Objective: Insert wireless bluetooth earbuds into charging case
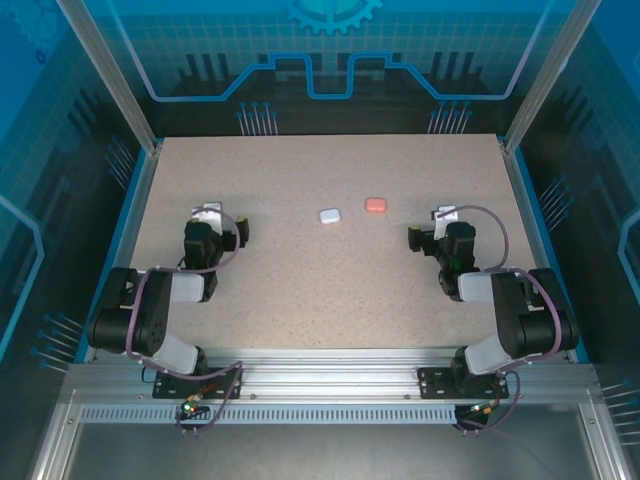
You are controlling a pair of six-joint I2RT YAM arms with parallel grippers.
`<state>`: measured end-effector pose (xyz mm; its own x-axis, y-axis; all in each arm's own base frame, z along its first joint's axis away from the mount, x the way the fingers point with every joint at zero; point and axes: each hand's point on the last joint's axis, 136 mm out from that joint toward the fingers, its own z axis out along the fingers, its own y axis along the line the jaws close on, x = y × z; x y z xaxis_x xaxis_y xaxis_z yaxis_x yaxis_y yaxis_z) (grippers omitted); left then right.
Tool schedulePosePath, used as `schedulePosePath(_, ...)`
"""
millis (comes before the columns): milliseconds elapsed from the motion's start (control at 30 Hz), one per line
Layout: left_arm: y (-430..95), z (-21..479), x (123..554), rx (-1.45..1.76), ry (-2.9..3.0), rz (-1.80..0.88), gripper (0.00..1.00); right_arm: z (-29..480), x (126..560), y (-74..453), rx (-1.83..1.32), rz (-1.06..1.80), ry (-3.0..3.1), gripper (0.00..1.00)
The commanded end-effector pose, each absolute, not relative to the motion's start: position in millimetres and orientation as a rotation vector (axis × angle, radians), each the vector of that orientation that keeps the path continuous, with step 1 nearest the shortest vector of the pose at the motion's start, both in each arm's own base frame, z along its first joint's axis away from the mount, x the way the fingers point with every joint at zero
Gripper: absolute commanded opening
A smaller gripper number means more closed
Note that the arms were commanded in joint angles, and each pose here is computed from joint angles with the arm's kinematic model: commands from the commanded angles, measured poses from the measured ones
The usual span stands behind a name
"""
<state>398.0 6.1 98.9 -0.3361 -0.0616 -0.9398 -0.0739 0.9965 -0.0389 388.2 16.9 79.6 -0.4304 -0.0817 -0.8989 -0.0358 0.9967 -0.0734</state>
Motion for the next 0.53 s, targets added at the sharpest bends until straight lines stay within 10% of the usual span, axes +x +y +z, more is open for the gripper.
schedulePosePath(0,-0.6,90.8,396.5,-0.103,1.957,-0.056,0.99,93.8,396.5,23.3,-0.108,-0.028,1.964,1.00)
schedulePosePath(500,-0.6,90.4,396.1,-0.103,1.958,-0.056,0.99,93.3,396.7,24.9,-0.124,0.001,1.967,1.00)
